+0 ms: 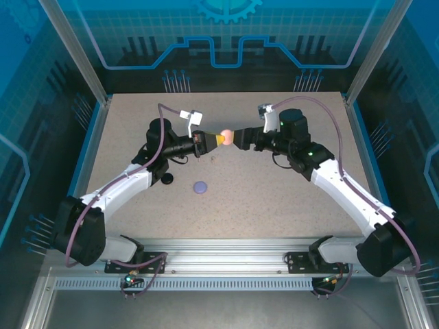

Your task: Insert the wireless bluetooth earbuds into the charging case

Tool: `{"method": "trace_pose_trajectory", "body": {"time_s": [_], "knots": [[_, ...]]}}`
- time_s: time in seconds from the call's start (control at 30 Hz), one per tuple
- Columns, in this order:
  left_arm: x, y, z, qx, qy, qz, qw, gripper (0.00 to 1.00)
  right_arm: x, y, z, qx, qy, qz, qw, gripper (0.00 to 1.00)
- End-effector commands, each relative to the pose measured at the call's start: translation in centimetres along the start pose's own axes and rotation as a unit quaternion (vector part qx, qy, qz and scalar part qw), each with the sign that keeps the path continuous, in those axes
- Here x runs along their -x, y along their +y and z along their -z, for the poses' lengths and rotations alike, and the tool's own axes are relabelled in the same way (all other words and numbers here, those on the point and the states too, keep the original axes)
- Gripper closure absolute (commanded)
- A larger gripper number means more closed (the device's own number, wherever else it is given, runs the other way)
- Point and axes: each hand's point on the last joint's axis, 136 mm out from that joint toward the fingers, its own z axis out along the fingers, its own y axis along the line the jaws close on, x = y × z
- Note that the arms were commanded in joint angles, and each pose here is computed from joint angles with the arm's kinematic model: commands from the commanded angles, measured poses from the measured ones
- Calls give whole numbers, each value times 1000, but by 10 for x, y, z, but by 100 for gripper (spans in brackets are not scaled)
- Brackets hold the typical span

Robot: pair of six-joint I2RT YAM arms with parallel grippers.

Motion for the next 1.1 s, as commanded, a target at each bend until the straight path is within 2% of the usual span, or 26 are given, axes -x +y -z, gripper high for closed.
{"method": "trace_pose_trajectory", "body": {"time_s": [0.0, 0.4, 0.7, 0.87, 1.07], "knots": [[13, -13, 0, -20, -4, -20, 1000, 100, -8, 6, -8, 18, 10, 16, 1000, 16], [15, -19, 2, -28, -6, -19, 999, 100, -22, -16, -24, -10, 27, -5, 1000, 22], [17, -27, 5, -35, -9, -23, 999, 100, -33, -49, -28, -48, 22, -48, 997, 28], [17, -26, 5, -35, -9, -23, 999, 100, -30, -42, -25, -32, 17, -53, 998, 28], [16, -26, 5, -36, -8, -25, 999, 100, -29, -24, -1, 15, -2, -56, 998, 27]]}}
